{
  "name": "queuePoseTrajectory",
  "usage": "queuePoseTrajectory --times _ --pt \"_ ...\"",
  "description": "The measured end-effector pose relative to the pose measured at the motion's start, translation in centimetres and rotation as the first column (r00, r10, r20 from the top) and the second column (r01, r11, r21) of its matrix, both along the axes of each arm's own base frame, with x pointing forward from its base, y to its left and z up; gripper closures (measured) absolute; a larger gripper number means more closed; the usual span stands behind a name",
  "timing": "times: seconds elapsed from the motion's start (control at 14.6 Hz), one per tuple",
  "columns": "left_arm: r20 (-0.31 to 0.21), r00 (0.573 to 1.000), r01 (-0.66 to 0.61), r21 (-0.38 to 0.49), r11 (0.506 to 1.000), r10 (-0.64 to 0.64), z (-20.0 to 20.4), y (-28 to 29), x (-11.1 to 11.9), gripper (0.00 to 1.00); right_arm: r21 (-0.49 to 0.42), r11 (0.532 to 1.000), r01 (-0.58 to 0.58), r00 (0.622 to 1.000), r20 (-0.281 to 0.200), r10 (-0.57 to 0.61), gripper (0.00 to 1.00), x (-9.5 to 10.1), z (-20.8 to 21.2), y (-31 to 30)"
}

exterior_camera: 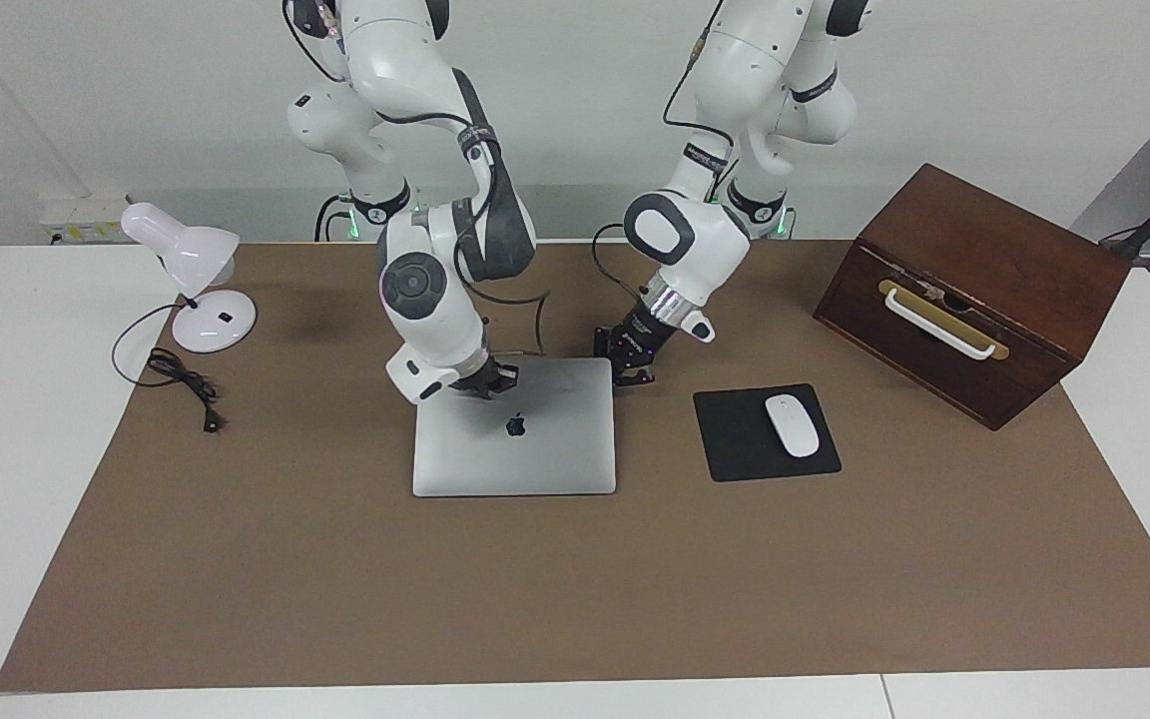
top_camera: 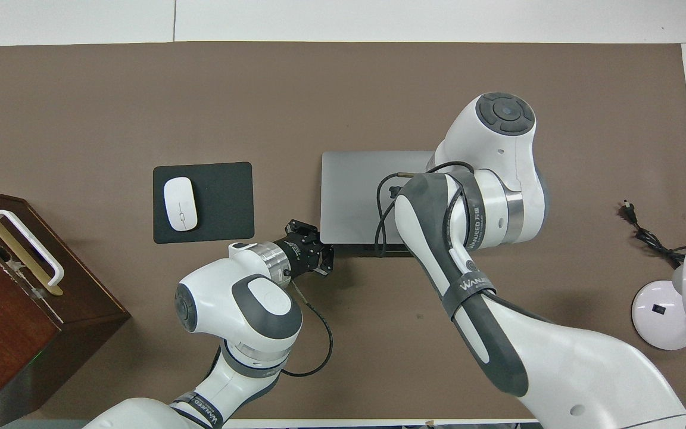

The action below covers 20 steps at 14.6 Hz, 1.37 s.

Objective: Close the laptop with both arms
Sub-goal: 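Press the lowered screen flat onto the keyboard with the right gripper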

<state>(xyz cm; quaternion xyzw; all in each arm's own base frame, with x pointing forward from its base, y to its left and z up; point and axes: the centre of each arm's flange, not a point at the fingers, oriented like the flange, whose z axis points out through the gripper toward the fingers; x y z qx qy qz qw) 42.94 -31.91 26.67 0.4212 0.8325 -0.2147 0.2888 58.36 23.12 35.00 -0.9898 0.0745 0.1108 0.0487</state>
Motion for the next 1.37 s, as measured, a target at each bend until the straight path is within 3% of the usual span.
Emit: queuePoseTrajectory --times 1.37 --pt "0.007 1.000 -0.001 0.006 1.000 0.001 0.01 0.77 0.13 0.99 0.000 1.000 -0.008 1.000 0.000 0.008 0.99 -0.36 -0.46 0.54"
